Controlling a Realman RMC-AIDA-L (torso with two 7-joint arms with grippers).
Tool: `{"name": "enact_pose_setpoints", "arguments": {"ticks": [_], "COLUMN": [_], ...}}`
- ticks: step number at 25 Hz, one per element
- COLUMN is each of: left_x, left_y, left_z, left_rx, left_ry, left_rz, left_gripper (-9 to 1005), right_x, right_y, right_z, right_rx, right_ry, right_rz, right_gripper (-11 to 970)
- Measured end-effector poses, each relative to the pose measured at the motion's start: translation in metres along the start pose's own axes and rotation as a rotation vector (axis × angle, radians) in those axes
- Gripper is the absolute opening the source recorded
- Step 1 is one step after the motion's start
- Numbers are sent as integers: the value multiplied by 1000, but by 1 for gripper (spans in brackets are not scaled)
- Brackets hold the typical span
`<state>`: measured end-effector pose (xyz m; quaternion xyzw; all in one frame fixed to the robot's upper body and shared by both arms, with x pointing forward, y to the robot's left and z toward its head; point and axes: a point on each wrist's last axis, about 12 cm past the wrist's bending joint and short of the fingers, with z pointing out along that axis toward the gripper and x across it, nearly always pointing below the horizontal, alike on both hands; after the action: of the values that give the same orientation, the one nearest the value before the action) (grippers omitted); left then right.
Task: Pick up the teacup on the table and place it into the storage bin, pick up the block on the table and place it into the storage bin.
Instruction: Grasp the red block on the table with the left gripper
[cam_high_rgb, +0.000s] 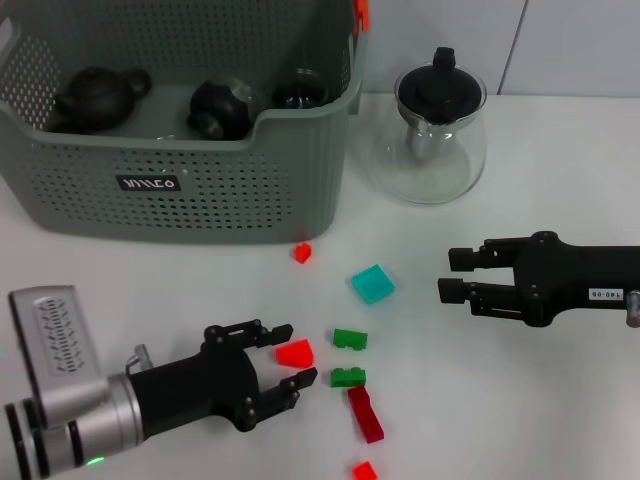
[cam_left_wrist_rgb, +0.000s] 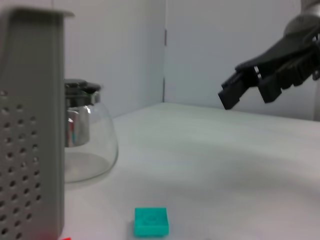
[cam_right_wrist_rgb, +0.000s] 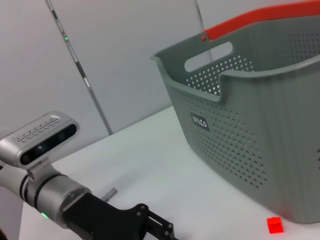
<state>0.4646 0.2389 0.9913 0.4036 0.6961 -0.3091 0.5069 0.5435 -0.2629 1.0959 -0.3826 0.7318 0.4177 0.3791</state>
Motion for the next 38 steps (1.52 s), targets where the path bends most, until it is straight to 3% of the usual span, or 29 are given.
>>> {"name": "enact_pose_setpoints", "arguments": {"ticks": [7, 26, 38], "left_x": [0, 3, 16], "left_y": [1, 3, -4], "left_z": [11, 16, -13], "left_rx": [6, -38, -125], "left_ry": [35, 44, 14], "left_rz": [17, 45, 23], "left_gripper": [559, 557, 555], "right_x": [0, 2, 3], "right_y": [0, -1, -1], "right_z": [-1, -1, -2], "right_rx": [3, 6, 7], "right_ry": [0, 1, 3], "right_rz": [1, 6, 13], "right_gripper": [520, 519, 520]}}
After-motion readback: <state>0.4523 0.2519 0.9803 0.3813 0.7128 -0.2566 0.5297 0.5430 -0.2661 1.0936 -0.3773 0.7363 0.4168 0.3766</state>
